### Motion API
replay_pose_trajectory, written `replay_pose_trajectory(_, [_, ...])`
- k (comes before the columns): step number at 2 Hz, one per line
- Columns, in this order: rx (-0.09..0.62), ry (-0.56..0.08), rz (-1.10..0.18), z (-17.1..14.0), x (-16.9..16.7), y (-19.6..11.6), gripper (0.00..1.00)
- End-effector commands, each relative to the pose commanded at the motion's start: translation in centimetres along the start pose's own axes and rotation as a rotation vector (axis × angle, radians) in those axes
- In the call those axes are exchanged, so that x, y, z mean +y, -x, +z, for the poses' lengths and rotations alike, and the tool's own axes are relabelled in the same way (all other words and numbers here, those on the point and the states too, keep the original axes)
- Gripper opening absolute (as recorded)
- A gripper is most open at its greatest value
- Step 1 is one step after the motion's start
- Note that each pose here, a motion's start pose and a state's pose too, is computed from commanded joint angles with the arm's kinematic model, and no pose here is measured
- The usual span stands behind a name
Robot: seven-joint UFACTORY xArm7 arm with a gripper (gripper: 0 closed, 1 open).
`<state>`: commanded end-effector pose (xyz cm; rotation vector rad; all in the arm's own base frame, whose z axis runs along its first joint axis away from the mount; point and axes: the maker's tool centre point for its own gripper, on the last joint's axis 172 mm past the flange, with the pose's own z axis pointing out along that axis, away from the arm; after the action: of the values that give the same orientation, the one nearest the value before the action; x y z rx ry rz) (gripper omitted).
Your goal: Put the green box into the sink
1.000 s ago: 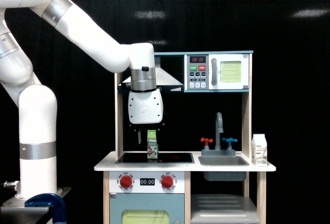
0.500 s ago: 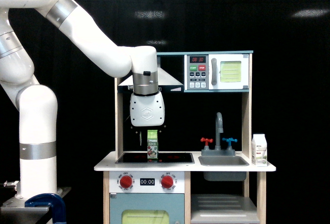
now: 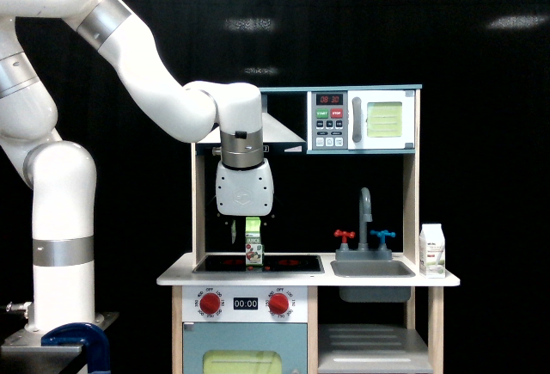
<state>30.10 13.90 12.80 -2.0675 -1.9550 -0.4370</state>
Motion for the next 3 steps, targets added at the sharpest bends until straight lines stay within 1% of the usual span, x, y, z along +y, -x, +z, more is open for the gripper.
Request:
replay_pose_trajectory(1, [-0.016, 0.006, -0.049, 0.6, -1.7, -2.0, 1.00])
replay_pose_trajectory(2, [0.000, 0.026, 0.000, 1.9, -1.4, -3.1, 1.00])
replay_pose_trajectory(3, [0.000, 0.026, 0.000, 4.1, -0.6, -7.8, 1.00])
